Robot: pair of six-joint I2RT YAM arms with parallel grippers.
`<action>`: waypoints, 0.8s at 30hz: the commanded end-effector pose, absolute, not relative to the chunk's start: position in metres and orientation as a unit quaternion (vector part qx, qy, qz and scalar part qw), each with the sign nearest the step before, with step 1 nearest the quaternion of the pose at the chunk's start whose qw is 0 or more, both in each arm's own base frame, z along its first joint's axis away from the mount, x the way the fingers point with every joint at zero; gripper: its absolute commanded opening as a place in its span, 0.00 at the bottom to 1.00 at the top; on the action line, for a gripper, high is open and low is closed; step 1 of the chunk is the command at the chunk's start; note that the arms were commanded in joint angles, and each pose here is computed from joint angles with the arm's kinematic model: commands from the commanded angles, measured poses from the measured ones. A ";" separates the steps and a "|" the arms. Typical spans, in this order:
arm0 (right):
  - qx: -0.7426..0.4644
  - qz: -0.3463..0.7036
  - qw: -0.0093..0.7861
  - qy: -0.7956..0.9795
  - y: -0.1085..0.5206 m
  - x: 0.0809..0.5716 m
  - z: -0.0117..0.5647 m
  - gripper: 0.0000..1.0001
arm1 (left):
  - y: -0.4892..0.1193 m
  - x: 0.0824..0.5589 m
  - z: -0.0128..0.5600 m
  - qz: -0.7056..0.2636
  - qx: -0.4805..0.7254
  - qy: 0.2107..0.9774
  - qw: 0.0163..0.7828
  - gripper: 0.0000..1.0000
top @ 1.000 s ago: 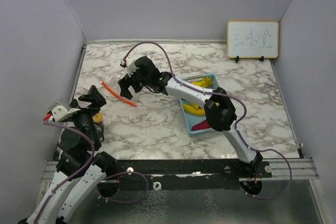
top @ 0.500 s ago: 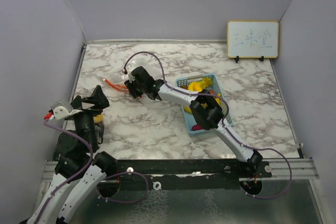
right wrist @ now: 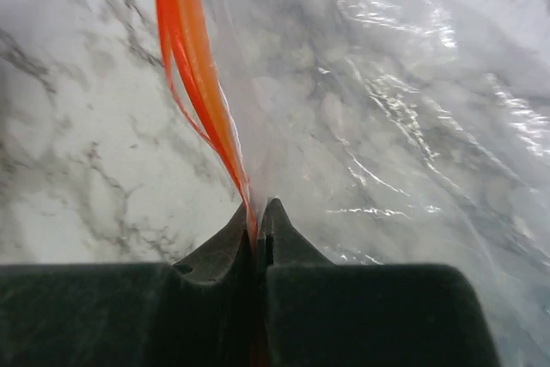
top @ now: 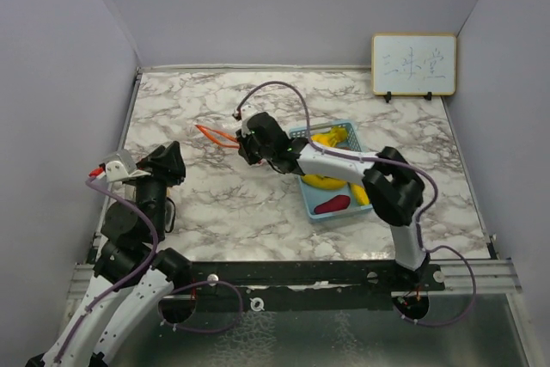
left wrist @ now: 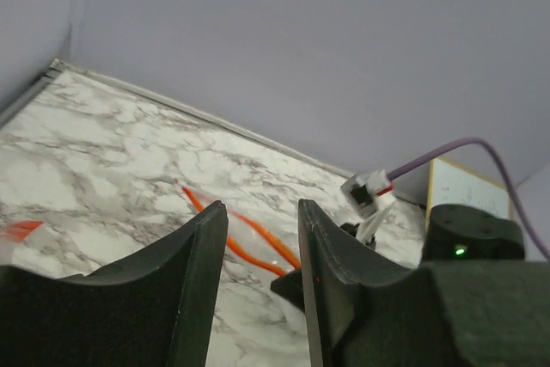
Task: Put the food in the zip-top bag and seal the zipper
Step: Pick up the zipper food storage bag at the center of the board.
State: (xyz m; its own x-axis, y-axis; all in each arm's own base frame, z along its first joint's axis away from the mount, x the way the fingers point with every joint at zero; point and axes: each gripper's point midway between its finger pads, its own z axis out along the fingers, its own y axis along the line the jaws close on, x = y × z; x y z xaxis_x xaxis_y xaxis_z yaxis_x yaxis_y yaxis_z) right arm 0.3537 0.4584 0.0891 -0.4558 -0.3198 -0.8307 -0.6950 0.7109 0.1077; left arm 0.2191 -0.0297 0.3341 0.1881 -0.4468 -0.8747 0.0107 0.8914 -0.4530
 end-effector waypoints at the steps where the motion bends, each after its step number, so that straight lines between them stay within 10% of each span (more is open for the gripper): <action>1: -0.231 0.317 0.518 0.760 0.449 0.344 0.212 0.02 | -0.067 0.219 0.331 -0.254 -0.151 0.619 0.727 0.40; 24: -0.286 0.486 0.516 0.645 0.427 0.251 0.300 0.02 | -0.142 0.245 0.338 -0.480 -0.181 0.552 0.657 0.56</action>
State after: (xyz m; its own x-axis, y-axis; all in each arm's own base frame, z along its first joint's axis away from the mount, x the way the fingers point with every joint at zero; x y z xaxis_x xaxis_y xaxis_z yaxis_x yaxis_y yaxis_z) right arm 0.2669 0.4279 0.2597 -0.3577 0.0568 -0.9321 -0.8254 0.4477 0.3440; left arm 0.2470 -0.1314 0.3209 -0.0431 -0.8044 -0.5925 0.3688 0.5384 -0.7577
